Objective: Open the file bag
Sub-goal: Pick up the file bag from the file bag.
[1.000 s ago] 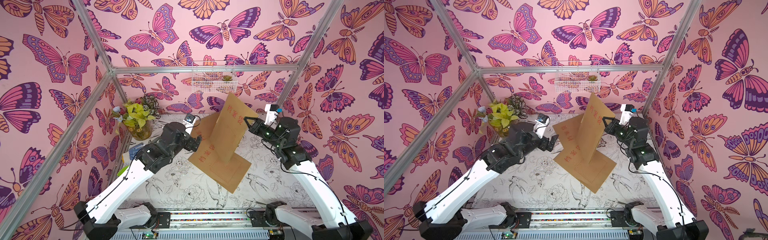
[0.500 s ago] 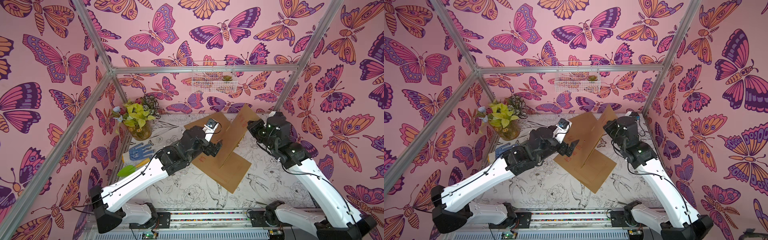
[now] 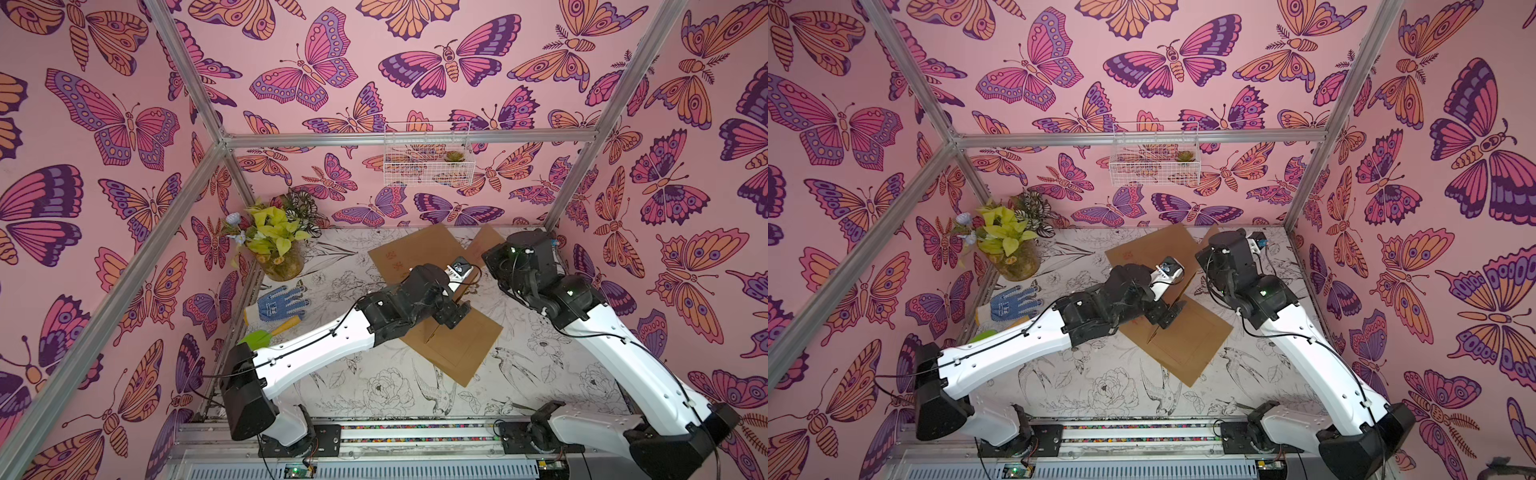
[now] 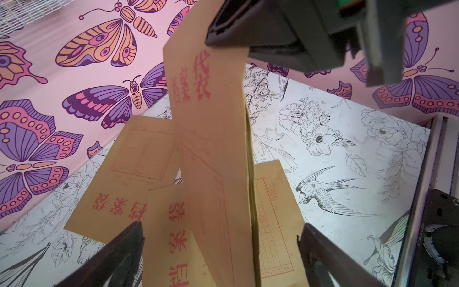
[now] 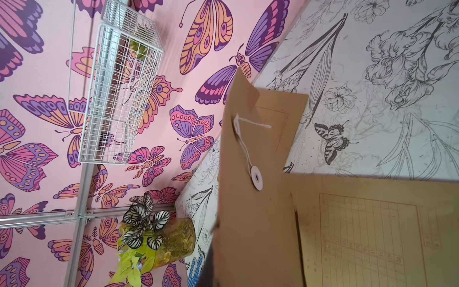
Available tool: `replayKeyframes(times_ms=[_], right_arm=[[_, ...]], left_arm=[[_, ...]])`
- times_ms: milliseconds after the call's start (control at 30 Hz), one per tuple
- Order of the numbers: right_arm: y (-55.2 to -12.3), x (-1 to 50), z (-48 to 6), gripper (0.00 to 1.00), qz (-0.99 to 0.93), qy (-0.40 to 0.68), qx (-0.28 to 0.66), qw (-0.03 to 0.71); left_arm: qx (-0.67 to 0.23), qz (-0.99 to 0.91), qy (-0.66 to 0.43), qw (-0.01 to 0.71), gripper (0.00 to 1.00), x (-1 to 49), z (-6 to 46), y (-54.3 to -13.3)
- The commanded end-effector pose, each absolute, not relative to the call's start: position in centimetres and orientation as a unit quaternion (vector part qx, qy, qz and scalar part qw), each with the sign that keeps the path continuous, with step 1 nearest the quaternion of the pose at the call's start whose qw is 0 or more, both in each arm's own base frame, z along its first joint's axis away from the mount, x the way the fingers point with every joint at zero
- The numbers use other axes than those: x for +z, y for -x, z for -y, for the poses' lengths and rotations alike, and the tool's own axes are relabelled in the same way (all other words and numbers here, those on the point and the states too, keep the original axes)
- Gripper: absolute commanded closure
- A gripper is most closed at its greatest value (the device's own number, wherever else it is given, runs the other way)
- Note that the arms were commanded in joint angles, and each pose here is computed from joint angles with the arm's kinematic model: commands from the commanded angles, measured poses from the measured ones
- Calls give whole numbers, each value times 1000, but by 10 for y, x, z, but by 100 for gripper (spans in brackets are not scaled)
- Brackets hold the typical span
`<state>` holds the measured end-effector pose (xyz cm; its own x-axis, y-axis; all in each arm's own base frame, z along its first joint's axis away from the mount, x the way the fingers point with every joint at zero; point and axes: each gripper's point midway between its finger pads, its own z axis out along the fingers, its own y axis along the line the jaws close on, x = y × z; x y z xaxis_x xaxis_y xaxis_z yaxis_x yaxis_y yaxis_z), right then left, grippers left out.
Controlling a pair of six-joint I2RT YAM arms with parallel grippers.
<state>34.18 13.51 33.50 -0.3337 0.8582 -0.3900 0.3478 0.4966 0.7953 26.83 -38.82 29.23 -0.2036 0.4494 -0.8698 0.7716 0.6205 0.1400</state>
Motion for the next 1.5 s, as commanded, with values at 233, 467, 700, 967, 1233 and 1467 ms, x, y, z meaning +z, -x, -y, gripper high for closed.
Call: replayKeyframes(times_ms=[233,467,700,967,1233,1467], right_arm=[[-333,355,-136,100,-730,-409,348,423],[-332,344,-141,100,-734,-414,354,406],[-334,340,-140,100,-733,-413,352,410],[-338,362,-142,17,-734,-339,353,471],[-329,376,-153,1,-754,-183,325,540],[-315,394,-158,0,-748,-26,270,606]], left_arm=[[-114,-752,-409,504,26,285,408,-284],[-102,-760,-390,510,72,286,403,-290],[-95,-767,-371,514,98,284,395,-292],[-94,-780,-336,520,98,293,374,-290],[-139,-791,-313,506,100,307,347,-286],[-231,-792,-284,490,100,328,316,-288]])
